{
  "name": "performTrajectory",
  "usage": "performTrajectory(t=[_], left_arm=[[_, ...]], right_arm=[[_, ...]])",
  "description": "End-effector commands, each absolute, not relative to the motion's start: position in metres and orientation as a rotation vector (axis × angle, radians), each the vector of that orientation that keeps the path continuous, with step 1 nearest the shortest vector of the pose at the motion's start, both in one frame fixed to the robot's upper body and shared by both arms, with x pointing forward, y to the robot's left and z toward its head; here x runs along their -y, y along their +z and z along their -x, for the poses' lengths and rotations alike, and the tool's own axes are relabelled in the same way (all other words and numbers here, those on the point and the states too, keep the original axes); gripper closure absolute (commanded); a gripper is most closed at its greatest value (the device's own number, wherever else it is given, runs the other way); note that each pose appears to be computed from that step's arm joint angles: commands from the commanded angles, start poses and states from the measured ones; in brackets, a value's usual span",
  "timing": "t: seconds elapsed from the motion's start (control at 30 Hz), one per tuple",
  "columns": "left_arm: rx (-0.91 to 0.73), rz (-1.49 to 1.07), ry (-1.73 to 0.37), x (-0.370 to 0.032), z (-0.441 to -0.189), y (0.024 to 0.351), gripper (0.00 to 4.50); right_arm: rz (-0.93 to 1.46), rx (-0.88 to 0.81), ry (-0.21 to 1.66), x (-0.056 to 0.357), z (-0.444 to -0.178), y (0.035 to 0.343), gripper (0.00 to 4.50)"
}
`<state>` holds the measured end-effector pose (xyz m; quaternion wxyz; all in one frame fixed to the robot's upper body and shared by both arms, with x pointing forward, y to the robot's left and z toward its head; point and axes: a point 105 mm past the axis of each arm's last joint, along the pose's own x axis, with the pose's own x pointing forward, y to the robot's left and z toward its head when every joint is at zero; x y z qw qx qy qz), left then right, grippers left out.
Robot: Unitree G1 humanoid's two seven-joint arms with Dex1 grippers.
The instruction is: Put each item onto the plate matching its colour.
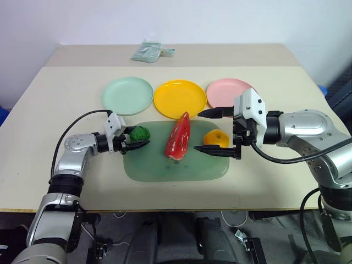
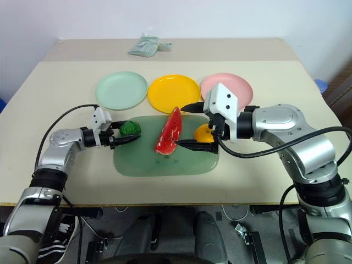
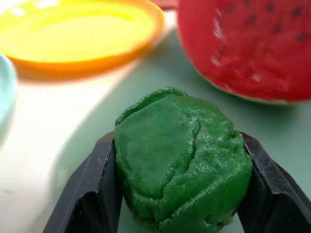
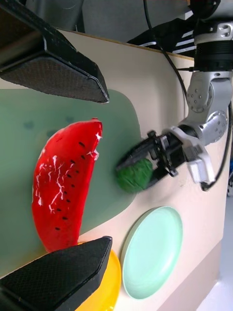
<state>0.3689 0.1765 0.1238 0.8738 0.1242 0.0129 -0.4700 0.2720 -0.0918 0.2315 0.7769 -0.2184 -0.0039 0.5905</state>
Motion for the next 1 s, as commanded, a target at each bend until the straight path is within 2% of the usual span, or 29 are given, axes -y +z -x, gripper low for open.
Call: performTrajectory(t=[0.03, 0.2, 0.33, 0.5, 0.63, 0.67, 0.83, 1.0], left_arm=[[0.136, -0.227, -0.79, -0.197, -0.392, 0.166, 2.19], [0.271, -0.143, -0.419, -0.222, -0.435, 0.208, 2.19], [0.252, -0.062, -0.271, -0.225, -0.453, 0.209, 2.19], [0.223, -0.021, -0.187, -0.221, -0.462, 0.202, 2.19], [0.229, 0.018, -0.157, -0.226, -0.463, 0.203, 0.28], [0.238, 0.016, -0.166, -0.226, -0.462, 0.205, 0.13], [0.316, -0.046, -0.212, -0.223, -0.458, 0.223, 0.13], [0.385, -0.046, -0.469, -0.2, -0.444, 0.235, 0.13]], right_arm=[[0.48, 0.101, 1.262, 0.091, -0.271, 0.248, 0.0], [0.445, 0.131, 1.236, 0.086, -0.282, 0.252, 0.0], [0.426, 0.133, 1.241, 0.082, -0.285, 0.252, 0.0], [0.428, 0.136, 1.239, 0.083, -0.286, 0.253, 0.0], [0.441, 0.138, 1.231, 0.084, -0.285, 0.252, 0.0], [0.441, 0.137, 1.229, 0.085, -0.285, 0.251, 0.0], [0.43, 0.133, 1.205, 0.088, -0.288, 0.251, 0.0], [0.394, 0.15, 1.142, 0.091, -0.299, 0.257, 0.0]])
